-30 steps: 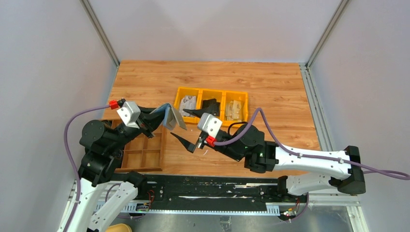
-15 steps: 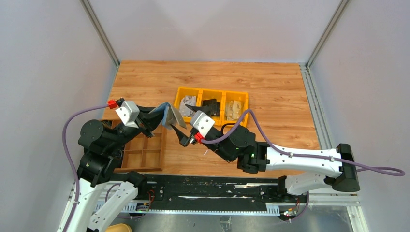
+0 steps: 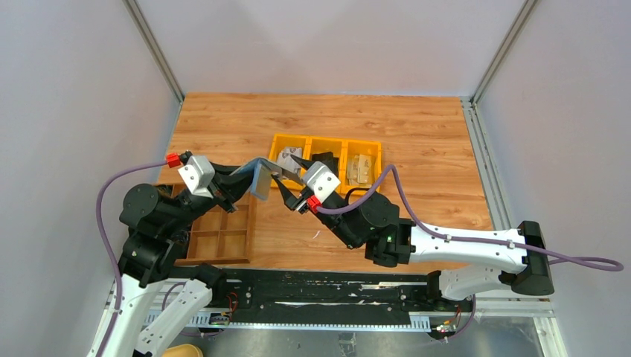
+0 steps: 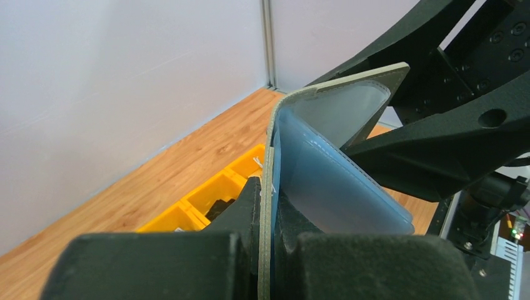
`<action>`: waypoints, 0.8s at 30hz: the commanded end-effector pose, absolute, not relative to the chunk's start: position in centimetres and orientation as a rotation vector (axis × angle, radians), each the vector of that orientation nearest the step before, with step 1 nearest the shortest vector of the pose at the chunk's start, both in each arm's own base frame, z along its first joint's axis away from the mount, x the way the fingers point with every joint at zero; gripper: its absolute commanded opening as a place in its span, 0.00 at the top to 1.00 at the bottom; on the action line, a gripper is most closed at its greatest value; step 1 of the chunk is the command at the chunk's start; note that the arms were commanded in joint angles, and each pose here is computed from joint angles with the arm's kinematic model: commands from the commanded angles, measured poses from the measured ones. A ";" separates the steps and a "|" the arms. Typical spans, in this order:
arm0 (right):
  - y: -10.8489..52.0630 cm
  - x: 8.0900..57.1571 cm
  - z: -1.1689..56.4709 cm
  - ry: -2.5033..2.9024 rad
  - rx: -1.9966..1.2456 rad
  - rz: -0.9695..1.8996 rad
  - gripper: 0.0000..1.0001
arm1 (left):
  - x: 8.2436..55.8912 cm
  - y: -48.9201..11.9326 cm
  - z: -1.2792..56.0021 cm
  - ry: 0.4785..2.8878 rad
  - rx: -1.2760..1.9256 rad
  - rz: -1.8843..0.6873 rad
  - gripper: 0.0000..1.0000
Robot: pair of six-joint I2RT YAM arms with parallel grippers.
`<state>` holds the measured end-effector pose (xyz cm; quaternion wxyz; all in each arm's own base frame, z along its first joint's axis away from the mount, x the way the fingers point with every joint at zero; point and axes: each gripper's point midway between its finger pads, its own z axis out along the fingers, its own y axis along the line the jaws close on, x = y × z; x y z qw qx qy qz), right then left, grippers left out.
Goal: Take the credit cards out of the card holder
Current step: Remove the credit card from the card holder.
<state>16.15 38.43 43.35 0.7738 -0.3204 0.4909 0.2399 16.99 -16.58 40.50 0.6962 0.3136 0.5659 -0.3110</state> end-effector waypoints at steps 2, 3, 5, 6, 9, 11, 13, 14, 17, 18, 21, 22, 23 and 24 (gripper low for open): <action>39.2 14.7 44.9 1.026 -0.698 0.619 0.43 | 15.7 -16.9 41.8 1.223 0.732 -0.732 1.00; 39.5 14.2 44.8 1.022 -0.723 0.645 0.44 | 15.6 -17.0 41.9 1.219 0.740 -0.736 1.00; 39.8 13.7 44.5 1.027 -0.763 0.690 0.53 | 15.2 -17.2 42.1 1.211 0.754 -0.753 1.00; 39.9 13.6 44.3 1.030 -0.782 0.713 0.61 | 14.9 -17.4 42.2 1.205 0.765 -0.767 1.00; 39.5 13.6 44.0 1.053 -0.793 0.740 0.81 | 14.4 -17.7 42.2 1.198 0.793 -0.793 1.00; 39.0 13.7 44.2 1.067 -0.789 0.735 0.86 | 14.2 -17.8 42.0 1.202 0.806 -0.798 1.00; 38.4 14.1 44.3 1.090 -0.770 0.713 0.90 | 14.2 -17.7 41.9 1.203 0.808 -0.797 1.00; 38.1 14.2 44.4 1.098 -0.760 0.707 0.92 | 14.1 -17.8 41.9 1.202 0.813 -0.801 1.00; 37.4 14.4 44.9 1.111 -0.733 0.711 1.00 | 13.9 -17.9 42.0 1.200 0.820 -0.812 1.00; 37.4 14.3 45.1 1.107 -0.735 0.721 1.00 | 13.9 -17.9 42.0 1.201 0.820 -0.812 1.00; 37.3 13.9 45.4 1.126 -0.768 0.731 1.00 | 14.0 -17.9 41.2 1.217 0.845 -0.798 0.55; 37.2 14.0 45.4 1.145 -0.780 0.719 1.00 | 14.1 -18.0 40.7 1.226 0.859 -0.794 0.44; 37.2 14.2 45.2 1.171 -0.789 0.700 1.00 | 14.0 -18.0 40.1 1.235 0.880 -0.791 0.38; 37.2 14.4 45.2 1.194 -0.799 0.682 1.00 | 13.7 -18.1 39.5 1.234 0.918 -0.787 0.29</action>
